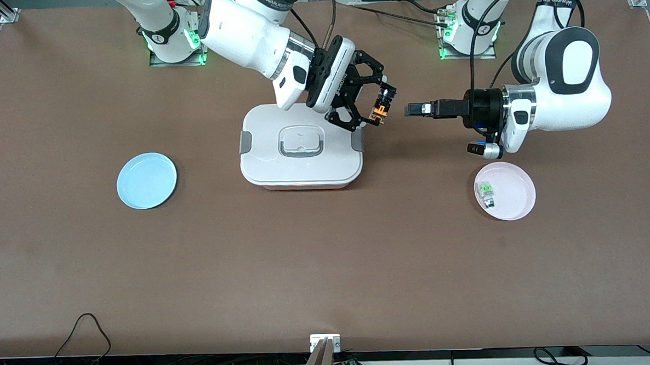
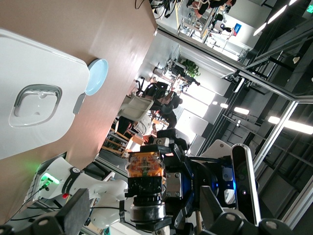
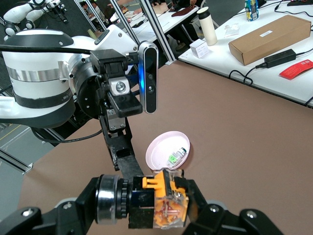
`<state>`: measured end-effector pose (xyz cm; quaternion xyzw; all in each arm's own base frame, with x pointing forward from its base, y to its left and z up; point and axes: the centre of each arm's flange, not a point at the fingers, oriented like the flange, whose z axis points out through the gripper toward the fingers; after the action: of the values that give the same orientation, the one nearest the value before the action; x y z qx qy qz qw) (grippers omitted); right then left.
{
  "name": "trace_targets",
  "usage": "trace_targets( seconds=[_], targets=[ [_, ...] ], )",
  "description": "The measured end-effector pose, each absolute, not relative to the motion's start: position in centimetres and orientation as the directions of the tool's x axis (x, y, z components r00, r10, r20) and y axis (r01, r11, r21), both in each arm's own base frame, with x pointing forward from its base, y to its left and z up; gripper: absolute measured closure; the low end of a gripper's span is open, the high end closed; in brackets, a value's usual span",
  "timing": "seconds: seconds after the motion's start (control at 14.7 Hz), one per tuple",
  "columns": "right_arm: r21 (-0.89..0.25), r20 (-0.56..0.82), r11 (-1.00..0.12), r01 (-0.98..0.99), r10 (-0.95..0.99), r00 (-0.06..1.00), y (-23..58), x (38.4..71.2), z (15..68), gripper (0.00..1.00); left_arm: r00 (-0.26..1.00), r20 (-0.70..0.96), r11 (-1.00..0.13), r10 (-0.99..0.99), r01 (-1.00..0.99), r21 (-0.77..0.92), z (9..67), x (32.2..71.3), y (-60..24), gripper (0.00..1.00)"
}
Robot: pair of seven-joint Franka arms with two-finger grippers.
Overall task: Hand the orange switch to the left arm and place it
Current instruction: 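Grasp the orange switch with the left gripper from the right gripper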
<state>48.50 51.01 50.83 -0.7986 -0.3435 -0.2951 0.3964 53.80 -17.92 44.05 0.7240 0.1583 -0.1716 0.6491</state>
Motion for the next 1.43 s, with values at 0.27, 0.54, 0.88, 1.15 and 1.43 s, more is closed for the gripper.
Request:
trace_targets(
  seconds=[0.27,0.54,0.88,1.15,1.43],
  targets=[
    [-0.43,0.749,-0.454,0.78,0.302,0.589,51.4,48.1,51.0,0.26,0.885,-0.466,-0.113,0.028,0.466,0.878,43.9,53.7,-19.3,0.04],
    [-0.429,0.764,-0.462,0.777,0.274,0.584,52.5,46.9,51.5,0.26,0.87,-0.491,-0.103,0.032,0.492,0.865,44.0,53.4,-20.7,0.05],
    [-0.43,0.763,-0.464,0.775,0.271,0.586,52.4,46.9,51.5,0.26,0.867,-0.497,-0.1,0.033,0.498,0.862,44.0,53.4,-20.7,0.22],
    [-0.431,0.763,-0.464,0.774,0.27,0.587,52.4,46.9,51.5,0.26,0.867,-0.498,-0.1,0.032,0.498,0.861,44.0,53.4,-20.8,0.39],
    [-0.432,0.763,-0.466,0.772,0.267,0.588,52.4,47.0,51.6,0.26,0.866,-0.499,-0.1,0.031,0.499,0.861,44.0,53.4,-20.9,0.6]
  ],
)
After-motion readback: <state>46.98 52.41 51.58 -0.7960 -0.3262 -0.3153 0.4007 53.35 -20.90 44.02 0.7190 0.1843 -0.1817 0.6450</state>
